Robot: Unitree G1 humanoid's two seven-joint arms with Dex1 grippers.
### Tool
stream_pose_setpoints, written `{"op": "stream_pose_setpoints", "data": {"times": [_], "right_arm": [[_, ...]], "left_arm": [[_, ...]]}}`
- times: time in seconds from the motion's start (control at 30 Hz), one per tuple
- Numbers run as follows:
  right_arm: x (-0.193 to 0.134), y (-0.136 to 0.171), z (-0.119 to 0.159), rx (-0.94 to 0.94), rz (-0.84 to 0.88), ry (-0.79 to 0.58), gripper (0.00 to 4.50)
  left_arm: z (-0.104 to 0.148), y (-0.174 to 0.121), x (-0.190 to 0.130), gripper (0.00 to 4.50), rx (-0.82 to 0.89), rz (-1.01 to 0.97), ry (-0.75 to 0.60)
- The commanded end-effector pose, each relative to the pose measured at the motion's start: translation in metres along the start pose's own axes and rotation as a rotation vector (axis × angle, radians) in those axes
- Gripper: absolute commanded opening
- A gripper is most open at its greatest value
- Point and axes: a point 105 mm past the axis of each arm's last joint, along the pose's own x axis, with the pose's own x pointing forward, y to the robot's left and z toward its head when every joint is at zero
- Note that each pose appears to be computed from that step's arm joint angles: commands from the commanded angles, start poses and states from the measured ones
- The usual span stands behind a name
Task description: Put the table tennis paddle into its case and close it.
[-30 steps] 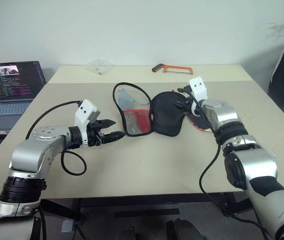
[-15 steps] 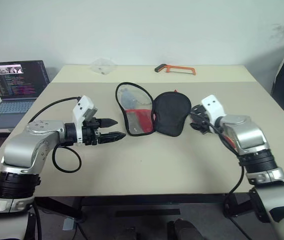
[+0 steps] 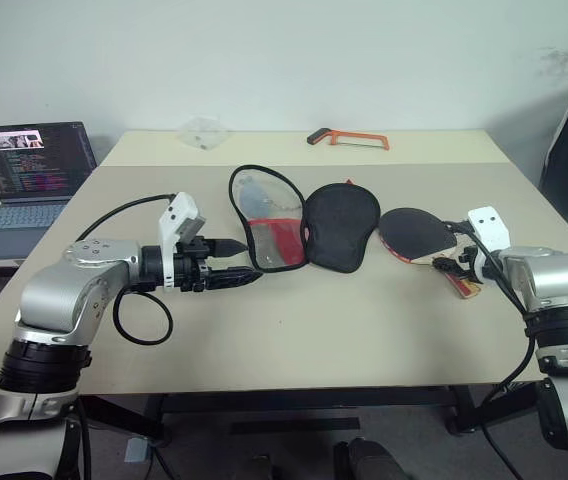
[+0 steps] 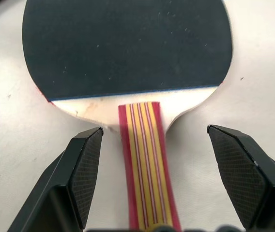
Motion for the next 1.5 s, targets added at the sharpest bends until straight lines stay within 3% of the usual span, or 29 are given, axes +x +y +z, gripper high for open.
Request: {"op": "stream_pose_setpoints", "data": {"times": [0.03,0.23,0.53,0.63,0.8,1.0,1.1,1.23,1.5], "right_arm": [[0.000,0.008,0.006,-0.011,0.022,-0.017,3.77],[0.016,0.013,-0.001,-0.027,-0.004,0.005,3.77],[0.021,0.010,0.005,0.073,-0.046,-0.039,1.10],[0.014,0.002,0.012,0.088,-0.087,-0.068,1.10],[-0.013,0.003,0.045,0.084,-0.125,-0.166,1.10],[-0.045,0.041,0.114,0.104,-0.096,-0.364,1.10],[-0.040,0.076,0.136,0.159,-0.011,-0.414,1.10],[-0.007,0.134,0.153,0.286,0.107,-0.414,1.10],[0.029,0.168,0.149,0.435,0.148,-0.344,1.10]], "left_arm": [[0.013,-0.003,0.001,3.69,0.053,-0.015,-0.018],[0.013,-0.004,0.002,3.69,0.058,-0.011,-0.019],[0.013,-0.002,0.003,3.69,0.059,-0.003,-0.021],[0.013,-0.001,0.003,3.69,0.061,0.002,-0.022],[0.011,-0.001,0.001,3.69,0.059,0.007,-0.017],[0.010,0.001,0.003,3.69,0.058,0.015,-0.012],[0.010,0.002,0.005,3.69,0.057,0.014,-0.012],[0.010,0.000,0.009,3.69,0.061,0.007,-0.018],[0.005,-0.005,0.006,3.69,0.050,0.023,-0.020]]}}
